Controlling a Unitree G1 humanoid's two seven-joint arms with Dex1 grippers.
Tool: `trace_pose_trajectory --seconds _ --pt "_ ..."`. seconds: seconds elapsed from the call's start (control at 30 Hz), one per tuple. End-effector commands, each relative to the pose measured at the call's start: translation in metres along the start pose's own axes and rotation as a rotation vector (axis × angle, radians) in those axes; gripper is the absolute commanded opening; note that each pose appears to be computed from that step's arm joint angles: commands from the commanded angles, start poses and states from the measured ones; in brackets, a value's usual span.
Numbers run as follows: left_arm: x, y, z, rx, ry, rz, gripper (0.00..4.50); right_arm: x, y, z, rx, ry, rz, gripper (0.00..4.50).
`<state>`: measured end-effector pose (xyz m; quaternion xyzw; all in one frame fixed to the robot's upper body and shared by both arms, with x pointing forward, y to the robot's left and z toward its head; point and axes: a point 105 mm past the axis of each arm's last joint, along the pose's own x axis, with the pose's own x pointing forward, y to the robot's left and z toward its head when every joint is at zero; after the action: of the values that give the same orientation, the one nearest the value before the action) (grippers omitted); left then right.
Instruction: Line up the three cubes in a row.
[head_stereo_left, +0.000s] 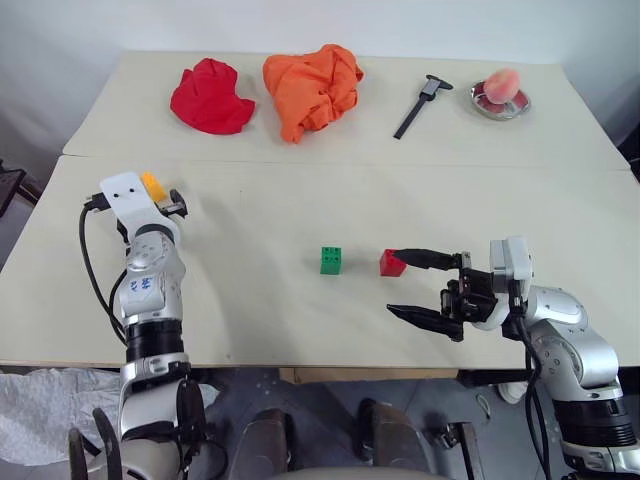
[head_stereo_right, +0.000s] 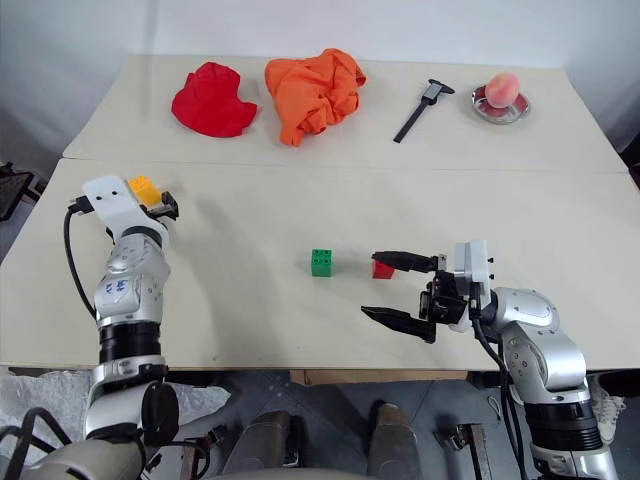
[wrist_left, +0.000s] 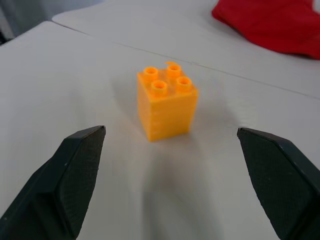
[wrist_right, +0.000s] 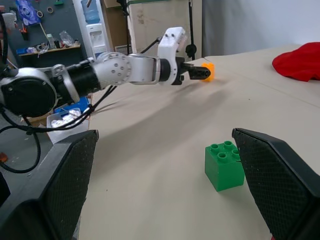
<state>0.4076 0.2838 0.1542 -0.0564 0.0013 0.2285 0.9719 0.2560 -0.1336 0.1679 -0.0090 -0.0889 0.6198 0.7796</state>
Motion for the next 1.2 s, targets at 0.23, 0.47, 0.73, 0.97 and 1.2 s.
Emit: trace_pose_trajectory --seconds 0.23,0.47,0.73,0.97,1.2 --pt "0.028 0.003 0.021 -0.009 -0.043 0.031 4.48 0.003 0.004 0.008 -0.032 -0.012 0.004 4.5" --pt "0.037 -0.007 0.017 -0.034 -0.017 -0.002 4.31 0.003 0.006 0.006 -0.027 -0.015 -0.012 4.5" --pt "0.036 -0.012 0.021 -0.075 -0.051 -0.022 1.98 0.002 0.009 0.005 -0.037 -0.017 -0.026 4.5" --pt "0.021 -0.019 0.021 -0.108 -0.053 -0.353 1.47 -0.003 0.011 0.006 -0.036 -0.007 -0.047 4.5" --pt "-0.074 -0.025 0.022 0.253 -0.016 -1.306 1.47 -0.033 0.02 0.005 -0.067 0.089 -0.075 4.5"
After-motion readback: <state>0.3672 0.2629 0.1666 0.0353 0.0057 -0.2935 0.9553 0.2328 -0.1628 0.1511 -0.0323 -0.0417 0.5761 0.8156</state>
